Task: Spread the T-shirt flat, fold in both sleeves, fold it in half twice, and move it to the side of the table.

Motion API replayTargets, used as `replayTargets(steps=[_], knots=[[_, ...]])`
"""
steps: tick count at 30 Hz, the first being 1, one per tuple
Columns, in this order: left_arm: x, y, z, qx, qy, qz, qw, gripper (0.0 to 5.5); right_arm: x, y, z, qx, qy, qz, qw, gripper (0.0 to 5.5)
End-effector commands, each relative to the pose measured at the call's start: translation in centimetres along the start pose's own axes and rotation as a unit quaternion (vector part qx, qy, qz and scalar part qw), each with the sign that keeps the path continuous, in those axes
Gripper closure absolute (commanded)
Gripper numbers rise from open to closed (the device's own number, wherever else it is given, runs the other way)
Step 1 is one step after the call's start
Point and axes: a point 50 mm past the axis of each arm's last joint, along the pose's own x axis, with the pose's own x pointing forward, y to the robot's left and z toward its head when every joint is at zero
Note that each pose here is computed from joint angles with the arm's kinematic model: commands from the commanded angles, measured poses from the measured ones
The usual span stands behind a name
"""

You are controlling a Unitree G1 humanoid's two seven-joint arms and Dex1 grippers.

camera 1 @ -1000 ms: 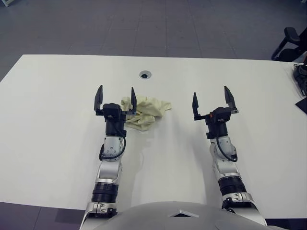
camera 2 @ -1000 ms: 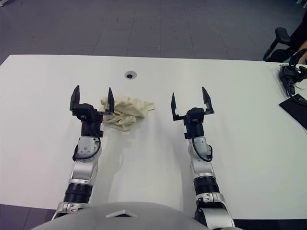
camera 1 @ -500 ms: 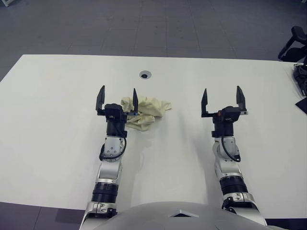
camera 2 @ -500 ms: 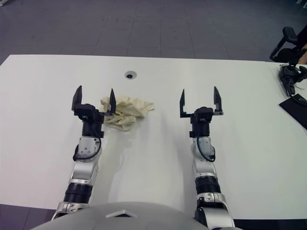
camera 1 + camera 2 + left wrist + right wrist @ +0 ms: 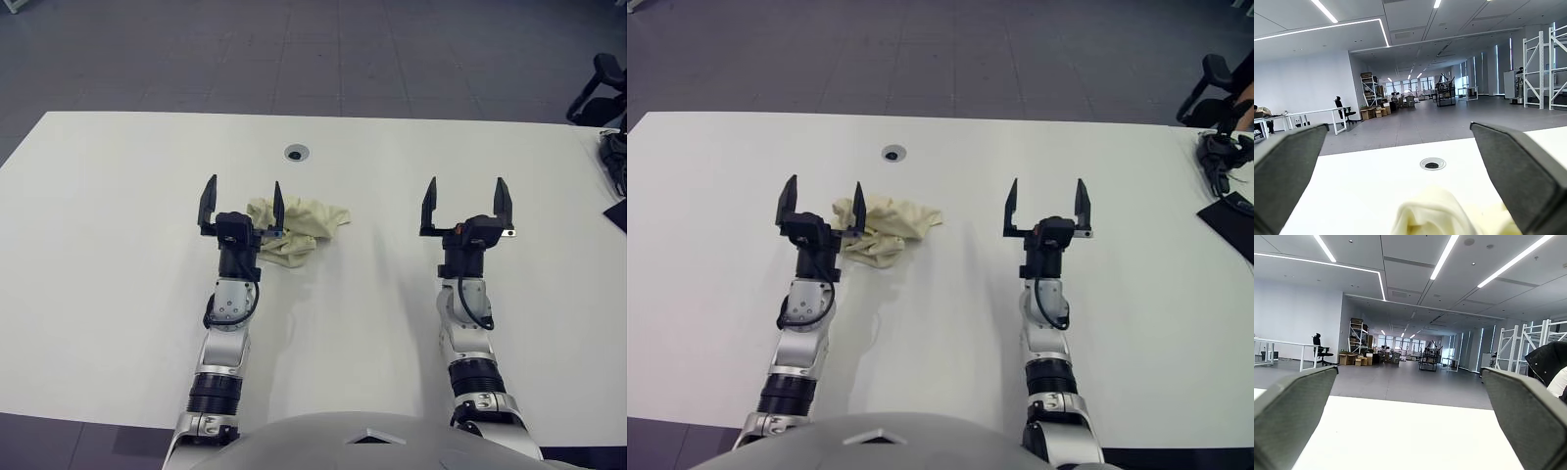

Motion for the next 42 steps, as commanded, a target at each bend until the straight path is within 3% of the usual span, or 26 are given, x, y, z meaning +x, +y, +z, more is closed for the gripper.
replayTargets(steps=[1, 4, 8, 16, 27, 42], knots=[[0.2, 0.9, 0.6, 0.006, -0.020, 0.038, 0.999, 0.12, -0.3, 2.5, 0.5, 0.003, -0.018, 0.107, 0.994, 0.10], [0.5, 1.4, 0.6, 0.010, -0.020, 0.062, 0.998, 0.12, -1.1, 4.1, 0.0, 0.035, 0.007, 0.181, 0.983, 0.10], [1.0, 2.2, 0.8, 0.018, -0.032, 0.099, 0.994, 0.12, -2.1, 6.1, 0.6, 0.113, 0.012, 0.318, 0.941, 0.10], [2.2, 2.2, 0.0, 0.023, -0.026, 0.116, 0.993, 0.12, 0.4, 8.5, 0.3, 0.133, 0.035, 0.487, 0.862, 0.10], [2.8, 1.9, -0.3, 0.027, -0.031, 0.114, 0.993, 0.10, 3.0, 11.6, -1.3, 0.112, 0.070, 0.545, 0.828, 1.99], [2.6, 1.8, -0.5, 0.029, -0.026, 0.110, 0.993, 0.10, 3.4, 12.5, -1.1, 0.100, 0.056, 0.562, 0.819, 4.36]])
